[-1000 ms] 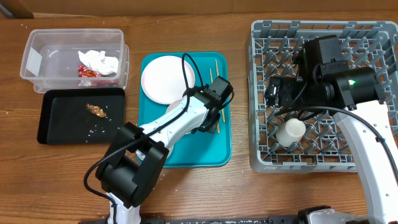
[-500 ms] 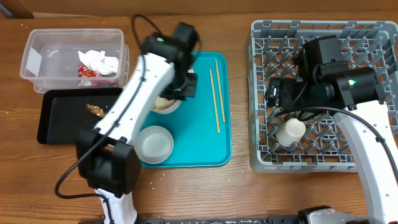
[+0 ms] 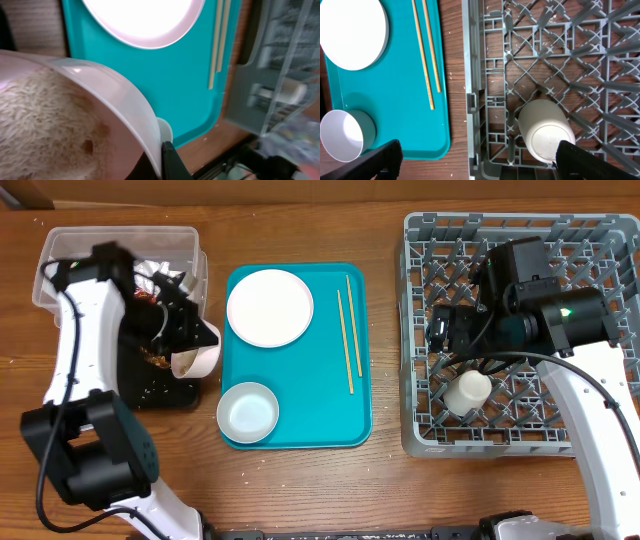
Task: Sort waste into correct bins and load items into the dishwasher
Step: 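Tip the rice bowl over the black tray to empty the rice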
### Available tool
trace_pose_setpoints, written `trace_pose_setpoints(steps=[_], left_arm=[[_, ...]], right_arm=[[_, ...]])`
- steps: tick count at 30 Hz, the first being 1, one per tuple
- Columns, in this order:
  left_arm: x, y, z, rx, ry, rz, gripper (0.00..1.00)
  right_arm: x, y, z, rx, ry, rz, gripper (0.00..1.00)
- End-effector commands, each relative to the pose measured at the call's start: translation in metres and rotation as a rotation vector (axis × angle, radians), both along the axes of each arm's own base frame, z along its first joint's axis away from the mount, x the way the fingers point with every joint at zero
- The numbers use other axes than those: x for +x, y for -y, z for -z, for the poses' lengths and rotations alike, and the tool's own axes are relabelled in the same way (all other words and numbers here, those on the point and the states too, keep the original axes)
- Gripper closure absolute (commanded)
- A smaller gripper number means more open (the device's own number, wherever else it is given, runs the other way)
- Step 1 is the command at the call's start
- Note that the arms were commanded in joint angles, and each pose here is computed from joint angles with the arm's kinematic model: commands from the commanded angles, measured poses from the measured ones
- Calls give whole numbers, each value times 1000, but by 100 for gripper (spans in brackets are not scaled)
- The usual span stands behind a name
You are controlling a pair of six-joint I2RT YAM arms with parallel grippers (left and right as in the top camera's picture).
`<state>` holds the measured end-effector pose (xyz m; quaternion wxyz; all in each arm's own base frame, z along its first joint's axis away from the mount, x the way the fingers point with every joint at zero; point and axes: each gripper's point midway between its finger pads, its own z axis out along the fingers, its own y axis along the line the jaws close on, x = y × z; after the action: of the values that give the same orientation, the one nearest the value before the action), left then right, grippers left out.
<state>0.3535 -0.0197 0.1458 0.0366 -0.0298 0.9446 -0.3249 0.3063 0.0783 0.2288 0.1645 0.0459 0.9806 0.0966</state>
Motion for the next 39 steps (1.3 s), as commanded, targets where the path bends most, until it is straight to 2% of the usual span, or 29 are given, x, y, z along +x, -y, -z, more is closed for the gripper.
trace_pose_setpoints(steps=[1, 6, 13, 21, 23, 39], left_arm=[[3, 1, -18, -277, 178, -11, 96], [-3, -33, -24, -477, 287, -169, 96], [-2, -72, -47, -640, 376, -357, 96], [2, -102, -76, -813, 422, -512, 96], [2, -106, -77, -847, 376, -553, 96], [-3, -110, -78, -911, 242, -642, 96]], right_arm=[[4, 2, -6, -6, 24, -1, 0], [4, 2, -6, -6, 24, -1, 0], [4, 2, -6, -7, 23, -1, 0], [3, 2, -5, -7, 21, -1, 0], [3, 2, -5, -7, 19, -1, 0], [1, 2, -5, -8, 13, -1, 0]])
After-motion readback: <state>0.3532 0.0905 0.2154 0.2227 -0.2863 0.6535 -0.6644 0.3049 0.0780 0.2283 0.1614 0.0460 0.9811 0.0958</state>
